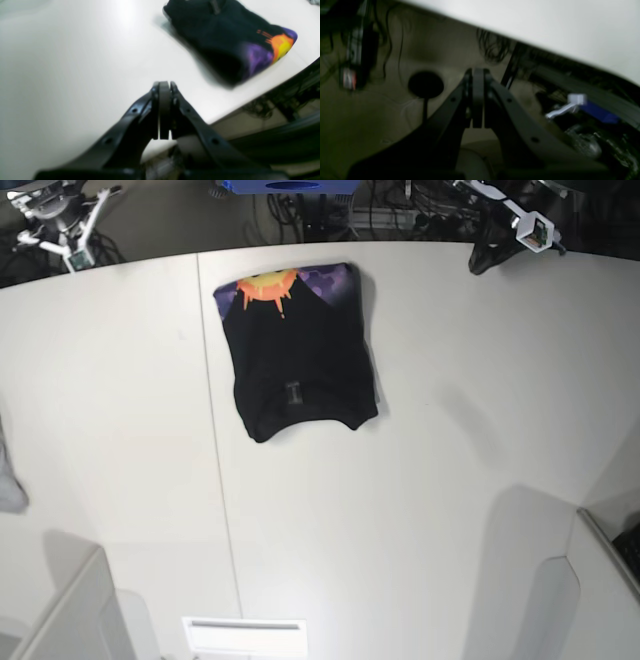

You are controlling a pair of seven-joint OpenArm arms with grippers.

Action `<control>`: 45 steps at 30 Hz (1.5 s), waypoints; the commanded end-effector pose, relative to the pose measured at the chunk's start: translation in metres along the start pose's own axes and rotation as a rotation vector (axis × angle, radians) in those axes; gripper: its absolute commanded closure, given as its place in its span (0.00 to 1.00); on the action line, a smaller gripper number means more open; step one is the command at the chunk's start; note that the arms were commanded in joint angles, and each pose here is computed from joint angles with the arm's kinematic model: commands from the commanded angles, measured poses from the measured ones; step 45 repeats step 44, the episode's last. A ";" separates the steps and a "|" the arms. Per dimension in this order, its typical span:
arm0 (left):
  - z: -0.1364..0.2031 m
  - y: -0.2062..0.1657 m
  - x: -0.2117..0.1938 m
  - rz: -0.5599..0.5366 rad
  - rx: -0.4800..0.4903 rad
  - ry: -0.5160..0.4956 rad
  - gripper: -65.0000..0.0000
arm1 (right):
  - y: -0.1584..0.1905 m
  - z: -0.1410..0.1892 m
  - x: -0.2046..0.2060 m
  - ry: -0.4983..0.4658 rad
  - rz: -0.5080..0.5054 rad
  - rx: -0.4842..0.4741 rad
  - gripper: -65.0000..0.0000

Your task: Fold the T-shirt properly

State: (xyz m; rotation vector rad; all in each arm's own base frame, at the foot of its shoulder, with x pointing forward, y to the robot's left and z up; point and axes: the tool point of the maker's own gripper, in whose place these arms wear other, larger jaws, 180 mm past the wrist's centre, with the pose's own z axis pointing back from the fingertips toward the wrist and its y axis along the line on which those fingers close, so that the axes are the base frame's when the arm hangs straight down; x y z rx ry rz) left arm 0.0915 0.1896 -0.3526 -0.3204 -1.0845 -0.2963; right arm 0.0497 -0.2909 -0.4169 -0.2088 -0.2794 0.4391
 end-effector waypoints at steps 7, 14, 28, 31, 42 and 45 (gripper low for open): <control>0.048 -0.027 -0.124 0.143 0.017 0.252 1.00 | 0.080 -0.028 -0.086 0.234 0.082 0.295 1.00; 0.057 -0.042 -0.203 0.310 0.073 0.377 1.00 | 0.138 -0.062 -0.141 0.379 0.054 0.504 1.00; 0.007 -0.046 -0.294 0.394 -0.107 0.723 1.00 | 0.212 -0.120 -0.139 0.351 -0.365 0.621 1.00; 0.002 -0.027 -0.297 0.336 -0.098 0.773 1.00 | 0.232 -0.123 -0.133 0.333 -0.446 0.641 1.00; -0.001 -0.011 -0.311 0.070 -0.109 0.879 1.00 | 0.255 -0.146 -0.119 0.272 -0.522 0.402 1.00; -0.003 -0.011 -0.310 0.065 -0.111 0.870 1.00 | 0.255 -0.146 -0.119 0.269 -0.523 0.401 1.00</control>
